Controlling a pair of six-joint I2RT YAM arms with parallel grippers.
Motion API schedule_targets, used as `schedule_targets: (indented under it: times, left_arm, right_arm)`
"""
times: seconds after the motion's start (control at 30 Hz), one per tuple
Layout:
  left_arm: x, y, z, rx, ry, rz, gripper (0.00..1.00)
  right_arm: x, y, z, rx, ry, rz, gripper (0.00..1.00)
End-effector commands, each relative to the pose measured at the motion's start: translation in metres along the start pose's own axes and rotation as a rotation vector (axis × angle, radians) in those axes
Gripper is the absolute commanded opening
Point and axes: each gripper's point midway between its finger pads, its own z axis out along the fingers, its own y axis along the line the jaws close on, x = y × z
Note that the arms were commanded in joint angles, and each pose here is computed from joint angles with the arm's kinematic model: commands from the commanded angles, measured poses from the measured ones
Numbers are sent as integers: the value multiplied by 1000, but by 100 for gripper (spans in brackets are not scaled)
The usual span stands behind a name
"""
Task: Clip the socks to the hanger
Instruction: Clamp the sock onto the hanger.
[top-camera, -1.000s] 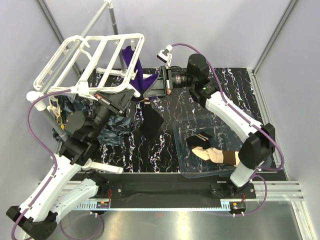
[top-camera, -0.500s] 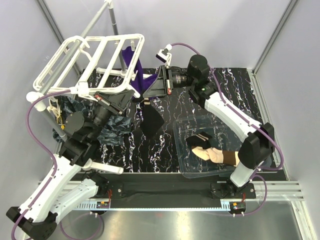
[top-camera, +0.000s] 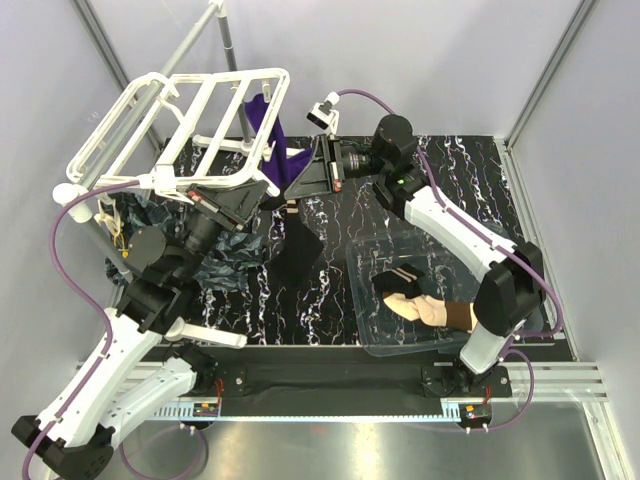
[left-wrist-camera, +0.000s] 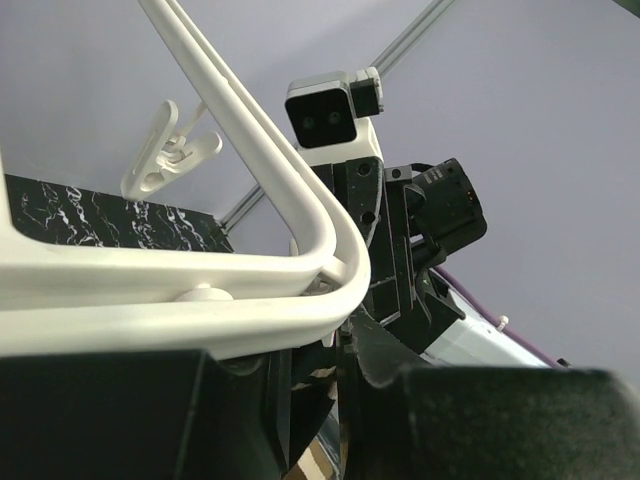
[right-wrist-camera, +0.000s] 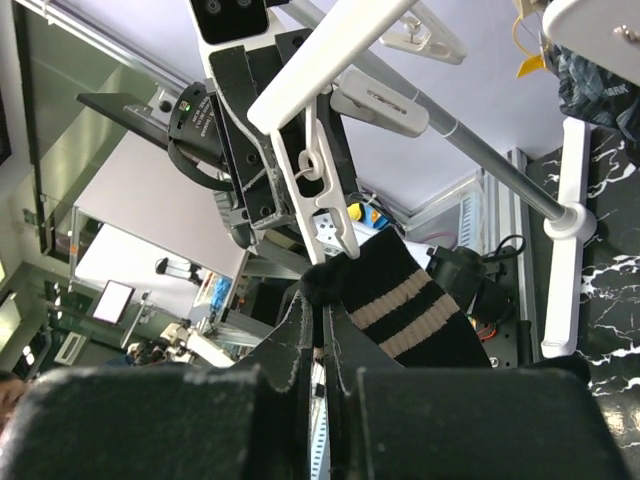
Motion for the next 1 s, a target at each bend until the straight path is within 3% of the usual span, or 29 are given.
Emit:
schedule_targets:
  times: [0.0,0.8,0.83,0.9,0.97]
  left_arm:
    - [19,-24,-7,126,103,-13,0]
    - [18,-22,-9,112,101,-15,1]
    - [17,-22,-9,107,98,-17,8]
    - [17,-18,-10,88,93,-19,37]
    - [17,-17,-10,83,87,-15,44]
  right_arm:
    - [-5,15,5,-60,15,-48,0]
    - [-21,18,9,-51,3,-72,0]
    - [-21,16,10,-53,4,-67,0]
    - [-21,19,10,-67,7,-66,0]
    - [-22,19,11,-74,8,-62,1]
